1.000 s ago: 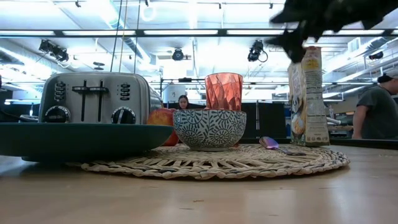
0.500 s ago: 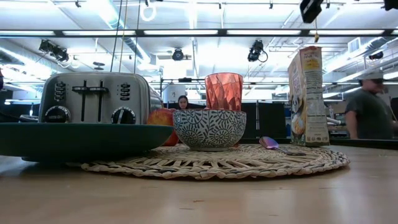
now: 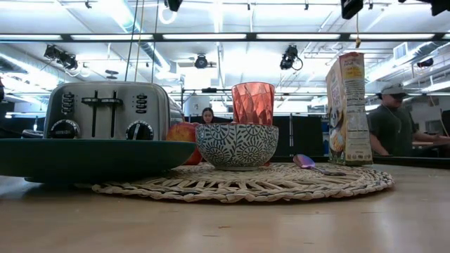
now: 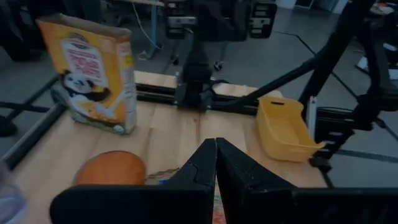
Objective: Arrange a breakfast setting
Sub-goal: Return to Home Position
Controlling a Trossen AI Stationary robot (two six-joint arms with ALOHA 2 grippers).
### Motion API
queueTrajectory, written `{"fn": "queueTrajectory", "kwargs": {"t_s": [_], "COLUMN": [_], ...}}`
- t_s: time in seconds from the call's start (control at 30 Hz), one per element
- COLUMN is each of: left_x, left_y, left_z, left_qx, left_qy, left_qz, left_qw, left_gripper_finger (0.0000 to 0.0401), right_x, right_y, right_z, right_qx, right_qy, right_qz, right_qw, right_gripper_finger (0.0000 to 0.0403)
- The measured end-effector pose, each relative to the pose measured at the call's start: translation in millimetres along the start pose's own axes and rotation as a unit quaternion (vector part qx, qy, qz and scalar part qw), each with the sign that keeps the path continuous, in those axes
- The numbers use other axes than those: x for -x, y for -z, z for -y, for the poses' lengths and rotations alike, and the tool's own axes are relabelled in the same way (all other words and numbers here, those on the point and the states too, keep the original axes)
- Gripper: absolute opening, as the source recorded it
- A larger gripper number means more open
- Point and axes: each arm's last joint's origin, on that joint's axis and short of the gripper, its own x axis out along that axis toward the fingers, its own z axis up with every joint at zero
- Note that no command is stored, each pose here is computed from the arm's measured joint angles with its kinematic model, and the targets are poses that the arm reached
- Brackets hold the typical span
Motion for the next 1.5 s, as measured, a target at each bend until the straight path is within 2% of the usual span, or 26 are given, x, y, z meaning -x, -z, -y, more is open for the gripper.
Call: {"fn": "queueTrajectory", "kwargs": {"t_s": [0.07,0.3,0.5,0.63,0.83,0.93,1.07,1.23,1.4,1.5], "left_x": [8.2,35.2,66.6,82.6,97.1,106.0,116.0,119.5,115.5,116.9], "left_y": [3.1,37.3,53.3,68.8,103.7,121.9,149.7,185.4,223.5,229.6], "left_z": [-4.0,-11.9,-12.7,-14.1,-18.1,-20.1,-23.3,-27.9,-33.0,-34.2], "left_qx": [-0.01,-0.049,-0.062,-0.063,-0.075,-0.075,-0.073,-0.047,-0.027,-0.024], "left_qy": [-0.005,-0.01,-0.009,-0.008,-0.008,-0.008,-0.007,0.002,0.007,-0.003], "left_qz": [0.018,0.065,0.092,0.11,0.121,0.126,0.142,0.187,0.194,0.17], "left_qw": [1.0,0.997,0.994,0.992,0.99,0.989,0.987,0.981,0.981,0.985], "left_gripper_finger": [0.0018,0.0018,0.0018,0.0018,0.0018,0.0018,0.0018,0.0018,0.0018,0.0018], "right_x": [6.8,24.2,38.7,46.9,55.4,62.5,69.6,62.4,61.7,61.6], "right_y": [-0.3,-5.5,-11.0,-6.2,27.9,46.6,69.9,105.2,118.2,123.1], "right_z": [1.1,6.0,3.5,3.2,4.3,4.0,4.6,12.1,16.7,17.3], "right_qx": [0.01,0.034,0.066,0.065,0.031,0.002,0.006,0.009,-0.007,0.011], "right_qy": [-0.011,0.026,0.033,0.04,0.034,0.033,0.036,0.066,0.123,0.127], "right_qz": [-0.008,0.003,0.024,0.039,0.07,0.063,0.076,0.086,0.028,0.0], "right_qw": [1.0,0.999,0.997,0.996,0.996,0.997,0.996,0.994,0.992,0.992], "right_gripper_finger": [0.0069,0.0069,0.0068,0.0068,0.0068,0.0068,0.0068,0.0068,0.0068,0.0068]}}
